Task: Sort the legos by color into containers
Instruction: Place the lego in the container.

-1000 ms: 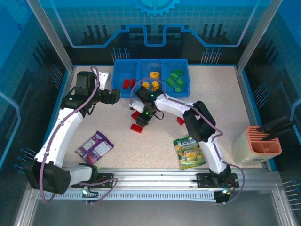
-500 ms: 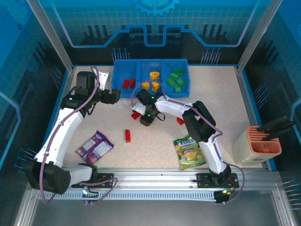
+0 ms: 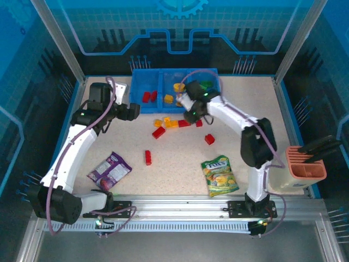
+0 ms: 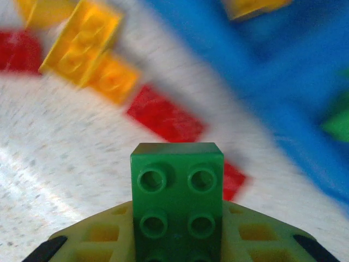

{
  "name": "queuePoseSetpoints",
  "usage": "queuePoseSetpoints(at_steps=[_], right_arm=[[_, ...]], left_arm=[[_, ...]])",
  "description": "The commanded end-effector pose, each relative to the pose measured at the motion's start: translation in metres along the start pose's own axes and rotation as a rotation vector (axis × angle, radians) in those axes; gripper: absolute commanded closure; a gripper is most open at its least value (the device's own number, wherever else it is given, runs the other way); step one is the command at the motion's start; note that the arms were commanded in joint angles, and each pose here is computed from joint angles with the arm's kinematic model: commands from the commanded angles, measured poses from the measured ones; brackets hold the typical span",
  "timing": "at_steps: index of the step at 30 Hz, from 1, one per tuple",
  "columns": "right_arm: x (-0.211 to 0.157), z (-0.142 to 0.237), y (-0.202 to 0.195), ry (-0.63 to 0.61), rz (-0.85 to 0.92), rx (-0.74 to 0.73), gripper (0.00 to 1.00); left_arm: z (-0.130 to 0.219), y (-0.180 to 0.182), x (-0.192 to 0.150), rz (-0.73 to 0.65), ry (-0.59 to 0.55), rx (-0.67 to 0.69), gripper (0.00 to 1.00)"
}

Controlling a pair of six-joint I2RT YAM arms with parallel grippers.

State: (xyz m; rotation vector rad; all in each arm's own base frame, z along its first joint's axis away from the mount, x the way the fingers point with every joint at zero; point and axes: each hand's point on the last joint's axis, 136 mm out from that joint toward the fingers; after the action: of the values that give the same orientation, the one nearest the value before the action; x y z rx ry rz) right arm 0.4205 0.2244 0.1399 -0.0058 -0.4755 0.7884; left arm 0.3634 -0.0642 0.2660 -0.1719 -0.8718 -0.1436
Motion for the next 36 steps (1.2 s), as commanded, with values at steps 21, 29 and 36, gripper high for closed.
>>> queuePoseSetpoints(at_steps=[21,29,36], right_arm=[[0.070,-0.083,-0.199,-0.173,-0.207,-0.204,0.71],[0.072,-0.090,-0.190,-0.203,-0.197,-0.164,0.54],[0.092,-0.052,-0.183,-0.323,-0.165,-0.163,0.42]], left_arm=[[-0.018,-0.015,-0.064,0.116,0.247,0.010,0.08],[-0.052,-0.046,-0.133,0.169,0.429,0.034,0.08],[-0.076,-0.066,-0.185,0.232,0.533,0.061,0.13]])
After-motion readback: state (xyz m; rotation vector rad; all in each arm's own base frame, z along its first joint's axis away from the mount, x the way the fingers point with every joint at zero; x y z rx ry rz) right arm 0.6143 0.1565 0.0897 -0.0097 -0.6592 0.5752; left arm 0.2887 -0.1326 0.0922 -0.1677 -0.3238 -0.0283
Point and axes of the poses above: each hand's point on the last joint's axis, 136 mm out from that joint toward the fingers, its own z axis back along the fingers, its own y axis along the line the jaws close on, x = y × z, and after that the axes turned 4 degrees about z, right-handed
